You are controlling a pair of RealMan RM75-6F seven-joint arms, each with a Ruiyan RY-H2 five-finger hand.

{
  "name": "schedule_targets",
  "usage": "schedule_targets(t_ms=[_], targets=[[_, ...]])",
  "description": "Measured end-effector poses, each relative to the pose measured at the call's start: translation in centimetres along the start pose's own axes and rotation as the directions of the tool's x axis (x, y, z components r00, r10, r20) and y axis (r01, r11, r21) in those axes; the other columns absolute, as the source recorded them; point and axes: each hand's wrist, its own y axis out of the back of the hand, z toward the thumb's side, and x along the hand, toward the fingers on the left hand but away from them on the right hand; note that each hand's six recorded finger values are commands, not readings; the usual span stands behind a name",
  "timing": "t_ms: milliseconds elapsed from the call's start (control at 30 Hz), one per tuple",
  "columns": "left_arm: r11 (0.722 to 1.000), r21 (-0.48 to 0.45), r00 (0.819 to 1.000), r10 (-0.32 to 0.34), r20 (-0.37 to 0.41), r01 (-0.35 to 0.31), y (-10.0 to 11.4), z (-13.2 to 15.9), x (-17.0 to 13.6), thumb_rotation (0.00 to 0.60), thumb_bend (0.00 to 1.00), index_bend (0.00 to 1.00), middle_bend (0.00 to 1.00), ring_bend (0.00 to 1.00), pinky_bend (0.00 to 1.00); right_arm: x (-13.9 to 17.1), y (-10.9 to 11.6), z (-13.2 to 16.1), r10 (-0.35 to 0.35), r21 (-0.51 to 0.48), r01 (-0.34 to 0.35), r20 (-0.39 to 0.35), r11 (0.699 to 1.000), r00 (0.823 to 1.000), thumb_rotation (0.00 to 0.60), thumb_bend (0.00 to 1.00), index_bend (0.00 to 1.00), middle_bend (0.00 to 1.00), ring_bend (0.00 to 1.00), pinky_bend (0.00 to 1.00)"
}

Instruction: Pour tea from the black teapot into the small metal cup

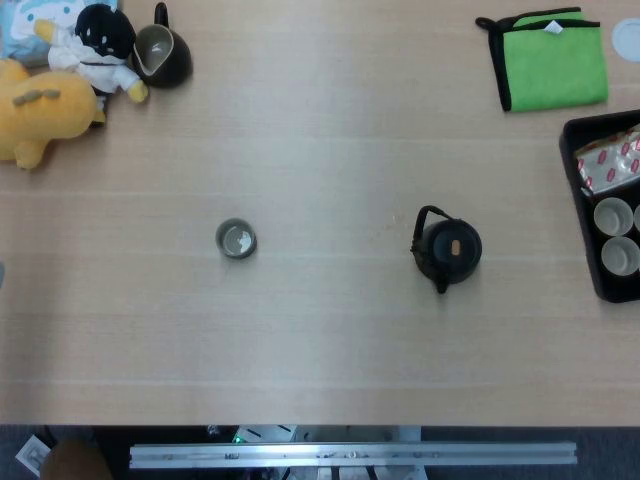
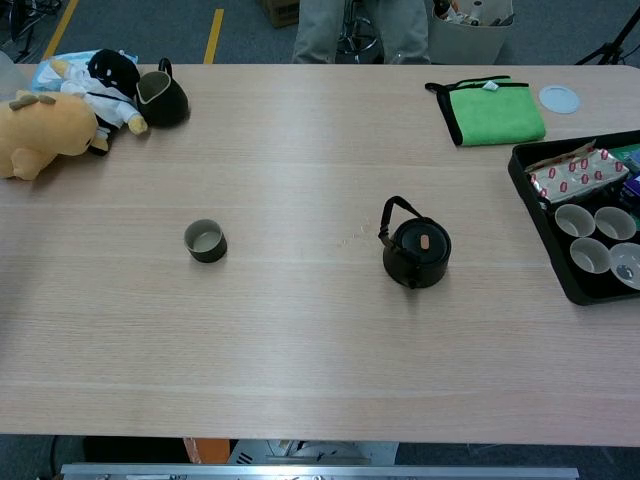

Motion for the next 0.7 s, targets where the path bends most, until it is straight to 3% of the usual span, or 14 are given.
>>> schedule_targets(t_ms=[333,700], targets=[[1.0,0.002,1.0,0.02,0.016,-0.02,0.2,0.8,0.2,0.6,0.29,0.13,0.16,0.11,0.08,-0.1,0.0,-0.2,-0.001,-0.02,0.001,-0.008,1.0,1.0,0.6,0.09,0.33,0.36,0.27,0.25],[1.0,0.006,1.0,0.011,0.016,-0.011,0.0,1.0,0.3,0.6,0.29,0.13,0.16,0.11,0.08,-2.0,0.6,3.0,0.031,-0.042,-0.038,-0.167,0.998,0.985,0.6,0.09,0.31,0.36,0.27,0.25]])
